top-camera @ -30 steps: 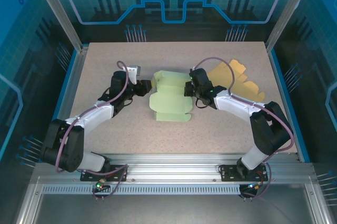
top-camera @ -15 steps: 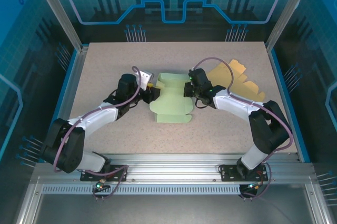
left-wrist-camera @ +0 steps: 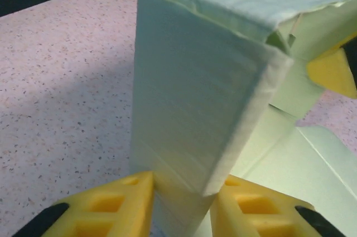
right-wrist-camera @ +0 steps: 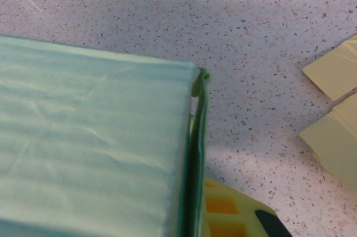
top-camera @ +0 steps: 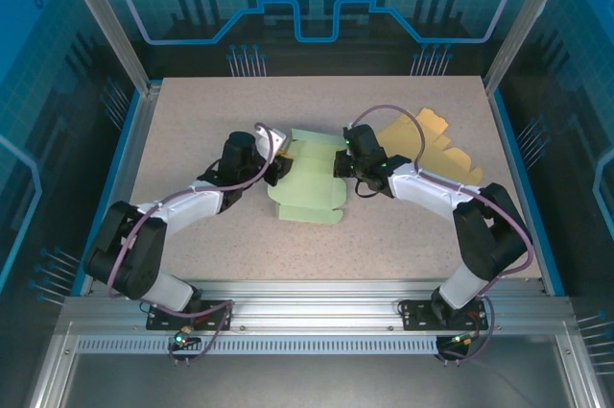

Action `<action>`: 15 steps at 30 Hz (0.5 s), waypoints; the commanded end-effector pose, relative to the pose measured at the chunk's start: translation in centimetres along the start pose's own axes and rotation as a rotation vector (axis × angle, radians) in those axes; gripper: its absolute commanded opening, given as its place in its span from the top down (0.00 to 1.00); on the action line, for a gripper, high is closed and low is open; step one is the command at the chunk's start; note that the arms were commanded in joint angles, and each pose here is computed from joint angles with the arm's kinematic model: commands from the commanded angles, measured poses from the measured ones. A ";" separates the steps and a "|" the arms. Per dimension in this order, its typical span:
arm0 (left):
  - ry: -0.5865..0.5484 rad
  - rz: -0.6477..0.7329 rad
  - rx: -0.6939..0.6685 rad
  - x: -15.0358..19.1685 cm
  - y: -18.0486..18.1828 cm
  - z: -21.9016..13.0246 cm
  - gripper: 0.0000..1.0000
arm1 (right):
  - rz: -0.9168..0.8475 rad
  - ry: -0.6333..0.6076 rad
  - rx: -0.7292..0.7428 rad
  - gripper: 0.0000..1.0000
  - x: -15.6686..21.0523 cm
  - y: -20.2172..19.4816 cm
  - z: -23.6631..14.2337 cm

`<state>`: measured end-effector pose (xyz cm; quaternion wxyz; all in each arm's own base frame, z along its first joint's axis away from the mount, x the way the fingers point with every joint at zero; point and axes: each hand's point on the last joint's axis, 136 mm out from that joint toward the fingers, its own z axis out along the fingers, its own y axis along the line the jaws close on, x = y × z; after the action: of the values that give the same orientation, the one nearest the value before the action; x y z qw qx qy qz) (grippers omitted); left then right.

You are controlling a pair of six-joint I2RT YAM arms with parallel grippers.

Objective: Fold the paper box

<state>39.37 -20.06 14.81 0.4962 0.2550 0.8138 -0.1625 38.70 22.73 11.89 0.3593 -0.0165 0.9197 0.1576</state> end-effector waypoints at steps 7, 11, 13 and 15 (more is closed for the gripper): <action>-0.243 0.138 -0.291 -4.8 1.4 0.8 0.71 | 0.003 0.039 -0.077 1.00 1.0 3.0 -1.1; -0.282 0.184 -0.353 -5.4 1.6 1.6 0.72 | -0.006 0.065 -0.092 1.00 1.8 3.9 -1.2; -0.284 0.200 -0.376 -5.7 1.9 1.9 0.79 | -0.010 0.078 -0.098 1.00 2.2 4.2 -1.2; -0.283 0.212 -0.401 -6.0 2.3 2.0 0.87 | -0.013 0.081 -0.093 1.00 2.4 4.2 -1.3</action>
<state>43.48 -19.88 15.56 0.6079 0.2180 0.7635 0.0065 36.97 23.90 11.06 0.3323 -0.0082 0.9289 0.1630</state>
